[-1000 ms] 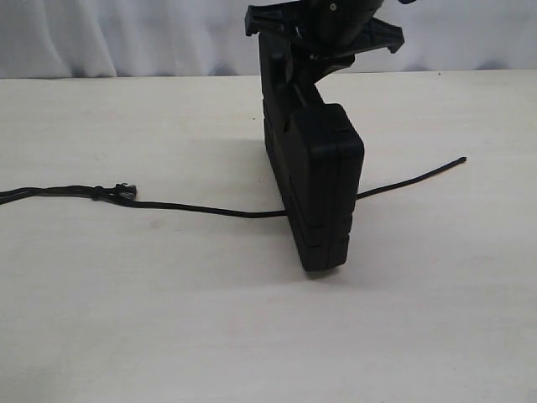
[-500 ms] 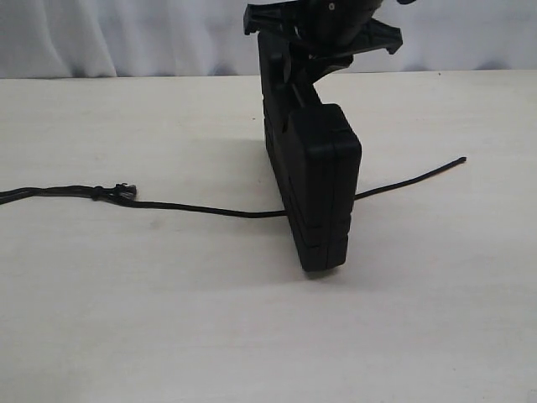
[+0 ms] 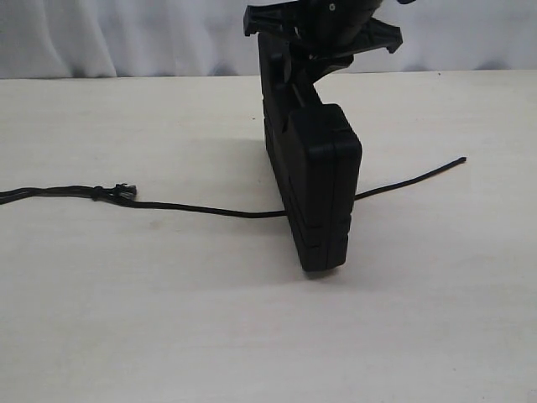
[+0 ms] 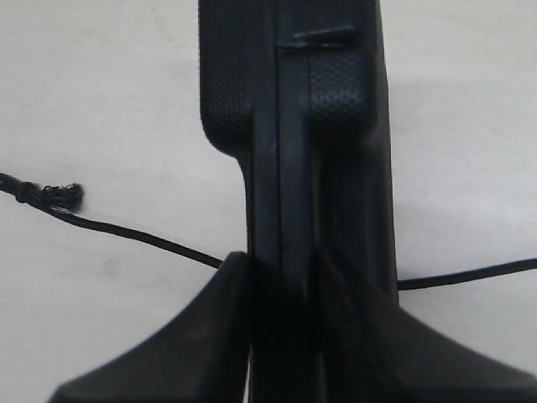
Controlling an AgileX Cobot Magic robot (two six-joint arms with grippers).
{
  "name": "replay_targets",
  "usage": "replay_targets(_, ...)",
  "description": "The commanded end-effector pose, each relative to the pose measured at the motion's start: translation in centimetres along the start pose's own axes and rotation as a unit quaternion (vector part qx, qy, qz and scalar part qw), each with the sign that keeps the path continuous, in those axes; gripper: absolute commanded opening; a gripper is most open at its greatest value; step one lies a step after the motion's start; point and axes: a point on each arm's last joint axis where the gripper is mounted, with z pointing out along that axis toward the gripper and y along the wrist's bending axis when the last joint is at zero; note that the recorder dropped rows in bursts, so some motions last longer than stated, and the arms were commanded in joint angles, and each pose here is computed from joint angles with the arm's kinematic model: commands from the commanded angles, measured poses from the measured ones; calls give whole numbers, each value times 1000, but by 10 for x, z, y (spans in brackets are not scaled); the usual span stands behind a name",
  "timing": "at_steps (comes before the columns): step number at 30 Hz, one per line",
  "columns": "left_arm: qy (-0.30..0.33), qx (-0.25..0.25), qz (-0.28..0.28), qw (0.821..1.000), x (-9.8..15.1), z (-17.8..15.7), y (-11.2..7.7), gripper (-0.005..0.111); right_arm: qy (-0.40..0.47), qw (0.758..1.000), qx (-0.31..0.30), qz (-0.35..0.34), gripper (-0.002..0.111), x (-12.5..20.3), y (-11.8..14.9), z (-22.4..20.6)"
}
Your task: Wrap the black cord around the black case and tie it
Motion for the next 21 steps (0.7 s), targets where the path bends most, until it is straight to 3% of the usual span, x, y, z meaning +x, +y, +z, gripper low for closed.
replay_targets(1, 85, -21, 15, 996, -21, 50, -10, 0, 10, 1000, 3, -4, 4, 2, -1, 7)
replay_targets(5, 117, -24, 17, 993, -8, 93, -6, 0, 7, 1000, 2, -5, 4, 2, -1, 7)
replay_targets(9, 91, 10, 9, 996, 31, 138, 5, 0, 7, 1000, 2, -6, 4, 2, -1, 7)
replay_targets(13, 215, -25, 102, 971, 73, 169, 24, 0, 7, 1000, 2, -12, 4, 2, -1, 7)
replay_targets(15, 307, -38, 171, 935, 95, 186, 35, 0, 7, 1000, 2, -15, 4, 2, -1, 7)
replay_targets(17, 400, -46, 220, 888, 114, 202, 45, 0, 6, 1000, 2, -16, 4, 1, -1, 7)
replay_targets(21, 553, -79, 224, 798, 150, 221, 65, 0, 3, 1000, 3, -18, 4, 1, -1, 7)
